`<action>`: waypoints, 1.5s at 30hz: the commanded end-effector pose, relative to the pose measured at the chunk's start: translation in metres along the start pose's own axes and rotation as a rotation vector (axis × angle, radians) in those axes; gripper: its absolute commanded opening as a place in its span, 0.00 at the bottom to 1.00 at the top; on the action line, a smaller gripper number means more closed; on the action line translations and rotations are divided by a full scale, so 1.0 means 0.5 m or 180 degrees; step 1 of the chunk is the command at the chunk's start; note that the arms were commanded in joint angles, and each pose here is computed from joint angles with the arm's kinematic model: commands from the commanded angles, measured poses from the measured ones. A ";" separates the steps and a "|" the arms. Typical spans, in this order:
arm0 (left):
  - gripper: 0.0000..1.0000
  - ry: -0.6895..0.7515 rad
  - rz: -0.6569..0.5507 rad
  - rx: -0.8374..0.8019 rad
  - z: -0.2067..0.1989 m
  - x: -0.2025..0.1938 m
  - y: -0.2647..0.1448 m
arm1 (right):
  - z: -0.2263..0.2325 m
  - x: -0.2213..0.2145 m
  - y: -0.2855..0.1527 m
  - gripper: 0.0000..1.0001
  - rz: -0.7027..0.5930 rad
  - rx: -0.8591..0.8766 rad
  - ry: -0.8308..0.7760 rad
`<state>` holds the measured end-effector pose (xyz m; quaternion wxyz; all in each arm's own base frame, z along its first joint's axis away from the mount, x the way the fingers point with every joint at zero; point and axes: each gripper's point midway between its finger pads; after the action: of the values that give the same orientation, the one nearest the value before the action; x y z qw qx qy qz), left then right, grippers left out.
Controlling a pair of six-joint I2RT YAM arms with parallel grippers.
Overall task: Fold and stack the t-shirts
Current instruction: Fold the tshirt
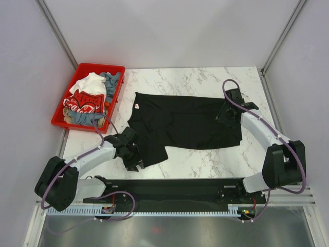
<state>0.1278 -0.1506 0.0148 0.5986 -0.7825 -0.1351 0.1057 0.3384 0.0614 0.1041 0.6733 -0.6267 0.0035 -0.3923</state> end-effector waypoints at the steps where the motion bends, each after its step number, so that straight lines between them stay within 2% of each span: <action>1: 0.43 -0.0028 -0.0204 -0.0299 -0.037 0.014 -0.033 | -0.032 -0.005 -0.029 0.55 -0.0057 -0.0057 0.0161; 6: 0.43 0.0033 -0.0417 -0.0586 -0.064 0.027 -0.073 | -0.044 -0.016 -0.027 0.54 0.0000 -0.0078 0.0065; 13: 0.43 -0.0053 -0.0135 -0.0204 -0.011 -0.001 -0.017 | -0.040 -0.018 -0.032 0.54 0.0013 -0.0034 0.0050; 17: 0.43 -0.0072 -0.0068 -0.0114 -0.008 -0.002 -0.008 | -0.032 -0.018 -0.035 0.54 0.0026 0.0022 0.0084; 39: 0.43 -0.0026 -0.0229 -0.0330 -0.053 0.026 -0.041 | -0.041 -0.019 -0.031 0.54 -0.0006 -0.0021 0.0064; 45: 0.43 -0.0041 -0.0178 -0.0261 -0.038 0.017 -0.030 | -0.042 -0.024 -0.027 0.54 0.0018 -0.0016 0.0061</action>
<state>0.1378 -0.1578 0.0305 0.5746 -0.8000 -0.1542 0.0779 0.3117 0.0526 0.0977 0.6727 -0.6305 0.0243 -0.3866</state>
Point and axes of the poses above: each gripper's point midway between its finger pads, its own y axis out along the fingers, its own z axis along the line the jaws close on, x = y × z, and after that the axes turned 1 degree about y, right-handed
